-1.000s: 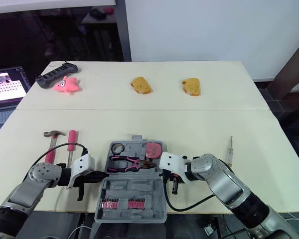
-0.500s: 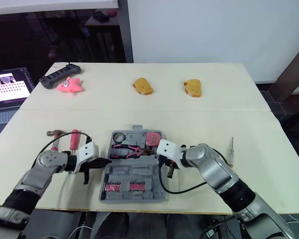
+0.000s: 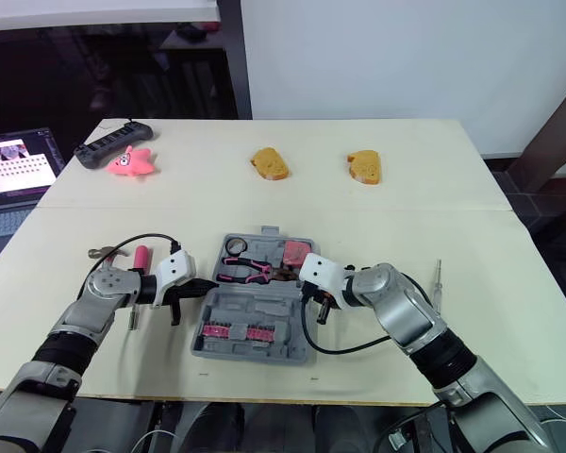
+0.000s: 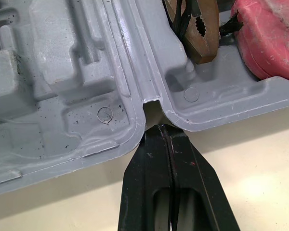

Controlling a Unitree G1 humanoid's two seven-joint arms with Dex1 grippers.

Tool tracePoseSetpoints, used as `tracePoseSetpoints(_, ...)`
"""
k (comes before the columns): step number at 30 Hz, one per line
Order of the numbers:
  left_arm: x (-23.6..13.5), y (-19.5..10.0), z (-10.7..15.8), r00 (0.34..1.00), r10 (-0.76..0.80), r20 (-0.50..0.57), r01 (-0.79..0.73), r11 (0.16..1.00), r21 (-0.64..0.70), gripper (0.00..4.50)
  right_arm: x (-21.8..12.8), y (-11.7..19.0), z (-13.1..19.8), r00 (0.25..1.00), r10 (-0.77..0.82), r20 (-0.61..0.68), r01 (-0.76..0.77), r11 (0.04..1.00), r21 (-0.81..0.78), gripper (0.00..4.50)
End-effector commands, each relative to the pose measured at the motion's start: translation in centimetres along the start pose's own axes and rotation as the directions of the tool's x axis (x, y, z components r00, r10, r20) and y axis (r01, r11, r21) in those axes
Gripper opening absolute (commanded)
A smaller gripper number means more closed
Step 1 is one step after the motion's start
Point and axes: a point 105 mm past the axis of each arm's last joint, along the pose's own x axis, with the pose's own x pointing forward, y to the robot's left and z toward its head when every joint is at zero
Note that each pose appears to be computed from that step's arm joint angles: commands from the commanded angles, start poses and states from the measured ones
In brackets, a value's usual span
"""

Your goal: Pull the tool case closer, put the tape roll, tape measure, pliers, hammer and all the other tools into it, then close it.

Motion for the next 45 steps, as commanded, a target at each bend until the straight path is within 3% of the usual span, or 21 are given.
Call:
tracePoseSetpoints(1,1.2,-1.8,0.0,0.998,-0.061,0.012,0.061,0.998,0.002,0.06,0.2,1.3,1.9,0.997,0.041,0.067,-0.038,0.998,-0.040,0.00)
tracePoseSetpoints(27,1.5,-5.1,0.3,0.993,-0.116,0.031,0.117,0.992,-0.045,0.06,0.0,3.6,0.7,0.996,0.080,0.036,-0.081,0.997,0.005,0.00)
tracePoseSetpoints(45,-0.3,-4.9,-0.7,0.999,-0.050,0.004,0.050,0.994,-0.092,0.06,0.0,3.9,0.8,0.996,0.080,0.036,-0.080,0.997,0.016,0.00)
